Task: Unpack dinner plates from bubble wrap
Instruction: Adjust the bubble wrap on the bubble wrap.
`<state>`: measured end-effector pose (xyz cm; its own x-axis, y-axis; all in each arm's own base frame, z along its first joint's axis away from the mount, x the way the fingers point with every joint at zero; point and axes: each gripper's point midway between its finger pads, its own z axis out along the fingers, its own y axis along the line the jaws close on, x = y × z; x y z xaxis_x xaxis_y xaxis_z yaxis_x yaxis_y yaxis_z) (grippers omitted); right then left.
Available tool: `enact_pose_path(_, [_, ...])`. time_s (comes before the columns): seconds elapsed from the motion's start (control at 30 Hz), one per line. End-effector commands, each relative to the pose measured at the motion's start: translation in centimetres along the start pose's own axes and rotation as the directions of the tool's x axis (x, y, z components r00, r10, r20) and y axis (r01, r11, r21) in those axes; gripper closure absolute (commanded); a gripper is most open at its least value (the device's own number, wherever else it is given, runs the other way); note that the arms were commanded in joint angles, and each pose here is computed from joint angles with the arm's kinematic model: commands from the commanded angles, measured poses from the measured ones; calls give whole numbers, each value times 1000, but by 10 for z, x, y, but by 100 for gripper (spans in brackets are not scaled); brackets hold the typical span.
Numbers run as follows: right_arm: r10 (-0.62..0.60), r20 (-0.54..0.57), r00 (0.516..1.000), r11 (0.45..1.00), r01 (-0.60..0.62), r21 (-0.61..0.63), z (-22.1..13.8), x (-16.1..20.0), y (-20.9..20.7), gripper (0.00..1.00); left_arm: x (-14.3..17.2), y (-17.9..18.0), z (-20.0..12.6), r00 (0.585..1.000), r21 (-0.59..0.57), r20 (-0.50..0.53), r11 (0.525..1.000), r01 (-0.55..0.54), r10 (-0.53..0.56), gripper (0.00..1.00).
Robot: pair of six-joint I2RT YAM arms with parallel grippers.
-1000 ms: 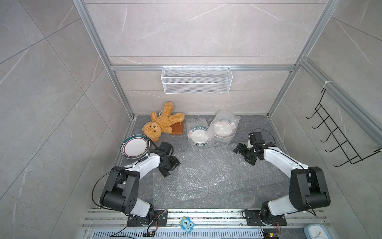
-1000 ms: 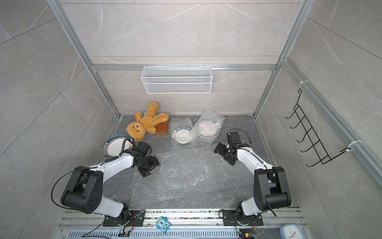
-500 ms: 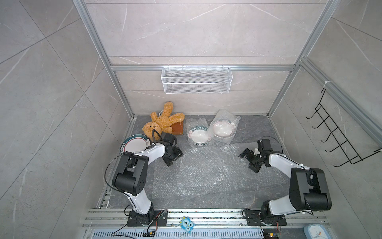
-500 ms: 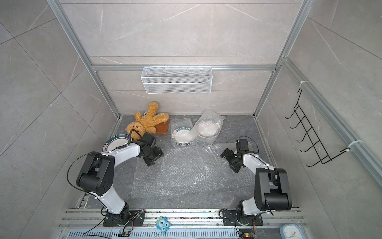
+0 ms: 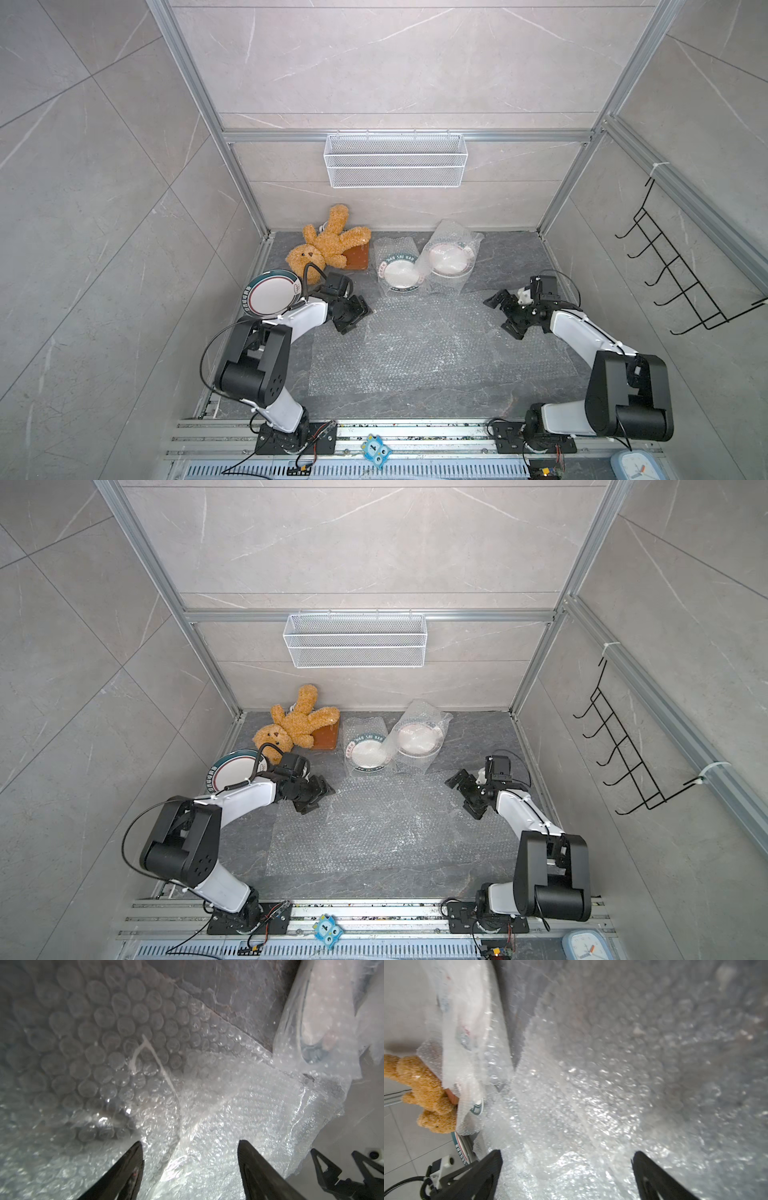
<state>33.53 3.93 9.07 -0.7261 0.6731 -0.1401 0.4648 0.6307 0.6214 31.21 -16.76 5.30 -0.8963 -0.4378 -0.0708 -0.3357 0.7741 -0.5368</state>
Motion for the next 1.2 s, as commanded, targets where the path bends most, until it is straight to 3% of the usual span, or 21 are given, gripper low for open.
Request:
enact_pose_path(0.0, [-13, 20, 1000, 1000, 14, -8, -15, -9, 11, 0, 10, 0, -25, 999, 7, 29, 999, -42, 41, 25])
enact_pose_path(0.23, [7, -4, 1000, 999, -8, -41, -18, -4, 12, 1, 53, 11, -38, 998, 58, -60, 998, 12, -8, 22])
enact_pose_path(0.43, [29, -38, 999, 998, -31, -46, -16, 5, 8, 1, 76, 5, -31, 987, 114, -154, 993, -19, 37, 23])
enact_pose_path(0.8, [87, -127, 988, 973, -112, -201, -17, 27, 26, 0, 86, 17, -8, 974, 75, -211, 995, -62, 77, 24])
enact_pose_path(1.17, [111, -165, 980, 954, -152, -259, -12, 26, 35, 1, 92, -22, -10, 956, 295, -248, 952, -81, 159, 25])
